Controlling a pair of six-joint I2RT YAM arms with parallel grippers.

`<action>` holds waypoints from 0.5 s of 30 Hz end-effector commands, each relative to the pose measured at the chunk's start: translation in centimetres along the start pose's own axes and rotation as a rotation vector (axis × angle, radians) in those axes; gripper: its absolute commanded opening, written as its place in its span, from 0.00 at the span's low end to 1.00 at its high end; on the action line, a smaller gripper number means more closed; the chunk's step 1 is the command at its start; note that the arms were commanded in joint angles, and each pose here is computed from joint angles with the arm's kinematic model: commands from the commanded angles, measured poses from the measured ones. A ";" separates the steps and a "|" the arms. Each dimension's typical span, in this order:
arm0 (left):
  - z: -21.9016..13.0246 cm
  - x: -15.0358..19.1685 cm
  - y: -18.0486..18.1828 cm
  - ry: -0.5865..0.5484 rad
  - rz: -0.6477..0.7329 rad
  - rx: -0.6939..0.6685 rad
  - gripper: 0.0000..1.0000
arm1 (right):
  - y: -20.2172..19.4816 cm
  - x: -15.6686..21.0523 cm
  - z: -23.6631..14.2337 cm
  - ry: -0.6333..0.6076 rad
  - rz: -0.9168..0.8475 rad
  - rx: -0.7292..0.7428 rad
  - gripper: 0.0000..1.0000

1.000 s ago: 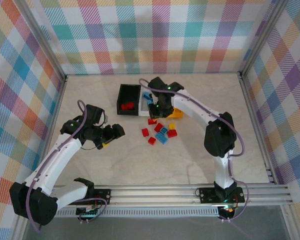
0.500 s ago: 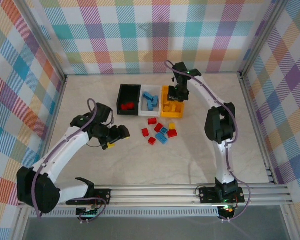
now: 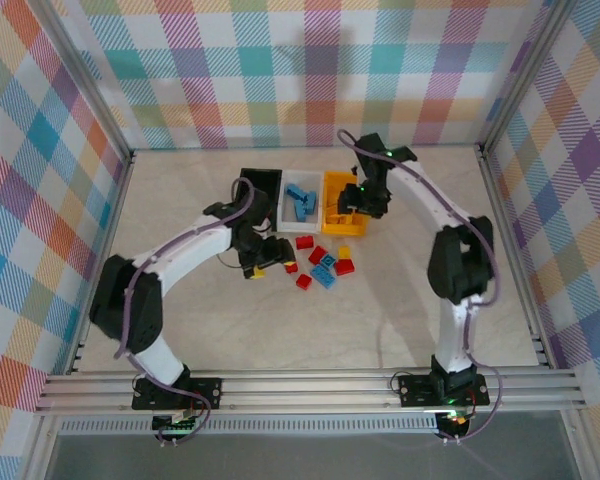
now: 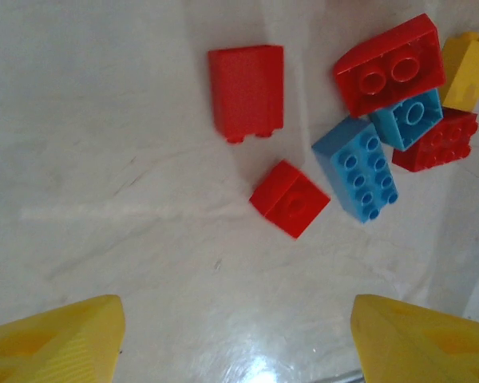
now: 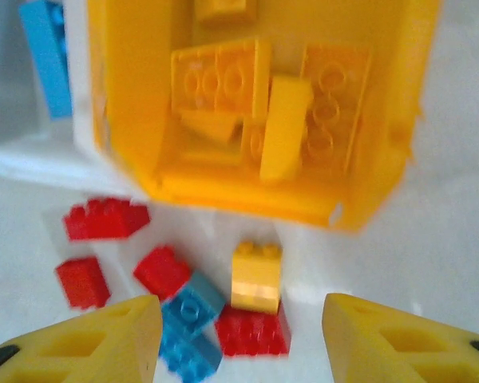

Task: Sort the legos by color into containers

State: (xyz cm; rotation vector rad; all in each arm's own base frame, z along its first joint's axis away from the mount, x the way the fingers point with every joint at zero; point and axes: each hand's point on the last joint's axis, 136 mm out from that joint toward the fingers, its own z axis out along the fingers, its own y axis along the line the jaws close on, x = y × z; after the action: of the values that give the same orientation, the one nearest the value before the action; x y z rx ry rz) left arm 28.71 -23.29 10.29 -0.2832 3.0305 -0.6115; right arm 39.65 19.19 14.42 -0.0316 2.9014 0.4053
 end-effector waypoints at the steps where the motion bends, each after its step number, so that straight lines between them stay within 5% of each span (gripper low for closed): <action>1: 1.5 -1.4 -1.5 -0.029 0.034 -0.024 0.70 | 0.0 3.6 -2.4 0.002 0.047 -0.062 0.57; 7: 4.5 -3.2 -1.7 -0.028 0.013 -0.089 0.61 | -1.6 9.4 -3.8 0.038 0.089 -0.068 0.57; 15: 6.6 -4.4 -0.8 -0.013 0.041 -0.206 0.58 | -2.1 12.2 -4.3 0.058 0.127 -0.089 0.57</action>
State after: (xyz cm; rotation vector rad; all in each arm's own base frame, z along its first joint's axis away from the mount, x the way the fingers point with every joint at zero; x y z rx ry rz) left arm 33.84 -26.02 4.79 -0.2767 3.0581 -0.3940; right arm 27.73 15.69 14.90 0.0929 2.9544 0.5054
